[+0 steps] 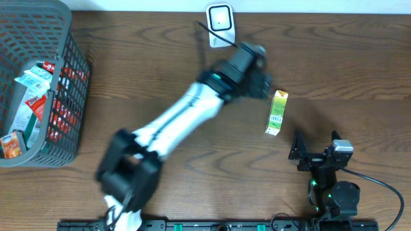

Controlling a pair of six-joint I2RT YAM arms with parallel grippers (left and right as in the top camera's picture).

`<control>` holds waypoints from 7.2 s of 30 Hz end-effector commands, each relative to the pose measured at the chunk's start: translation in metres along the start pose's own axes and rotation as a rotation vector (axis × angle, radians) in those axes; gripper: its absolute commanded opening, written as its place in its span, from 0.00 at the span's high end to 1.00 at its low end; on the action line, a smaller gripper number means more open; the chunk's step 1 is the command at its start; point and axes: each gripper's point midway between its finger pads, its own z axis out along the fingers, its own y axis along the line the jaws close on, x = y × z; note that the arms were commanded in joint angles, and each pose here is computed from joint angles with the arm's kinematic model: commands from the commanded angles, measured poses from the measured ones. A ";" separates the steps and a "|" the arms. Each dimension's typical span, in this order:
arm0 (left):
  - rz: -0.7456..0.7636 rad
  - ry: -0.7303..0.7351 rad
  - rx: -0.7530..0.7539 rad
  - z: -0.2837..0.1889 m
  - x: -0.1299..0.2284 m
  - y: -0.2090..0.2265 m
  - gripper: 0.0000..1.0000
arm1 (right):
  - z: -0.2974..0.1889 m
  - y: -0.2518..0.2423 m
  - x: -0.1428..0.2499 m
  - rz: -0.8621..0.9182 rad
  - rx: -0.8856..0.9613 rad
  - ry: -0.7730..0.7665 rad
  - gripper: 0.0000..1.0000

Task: Scan the item barcode
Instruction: 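Lower the carton upright onto the table and open the left gripper, then raise the left gripper and move it back toward the basket, then lower the left gripper into the basket and grasp the red snack bag, then lift the red snack bag out and carry it beside the carton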

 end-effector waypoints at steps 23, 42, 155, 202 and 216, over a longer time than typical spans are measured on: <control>-0.329 -0.169 -0.299 -0.137 -0.065 0.209 0.08 | 0.000 0.000 0.001 -0.011 -0.001 0.001 0.01; -0.329 -0.169 -0.299 -0.137 -0.065 0.209 0.08 | 0.000 0.000 0.001 -0.011 -0.001 0.001 0.01; -1.109 0.133 -0.739 -0.303 0.161 0.513 0.08 | 0.000 0.000 0.001 -0.011 -0.001 0.001 0.01; -1.035 -0.096 -0.713 -0.321 0.123 0.504 0.81 | 0.000 0.000 0.000 -0.011 -0.001 0.001 0.01; -0.854 -0.675 -0.804 -0.471 0.027 0.393 0.81 | 0.000 0.000 0.000 -0.011 -0.001 0.001 0.01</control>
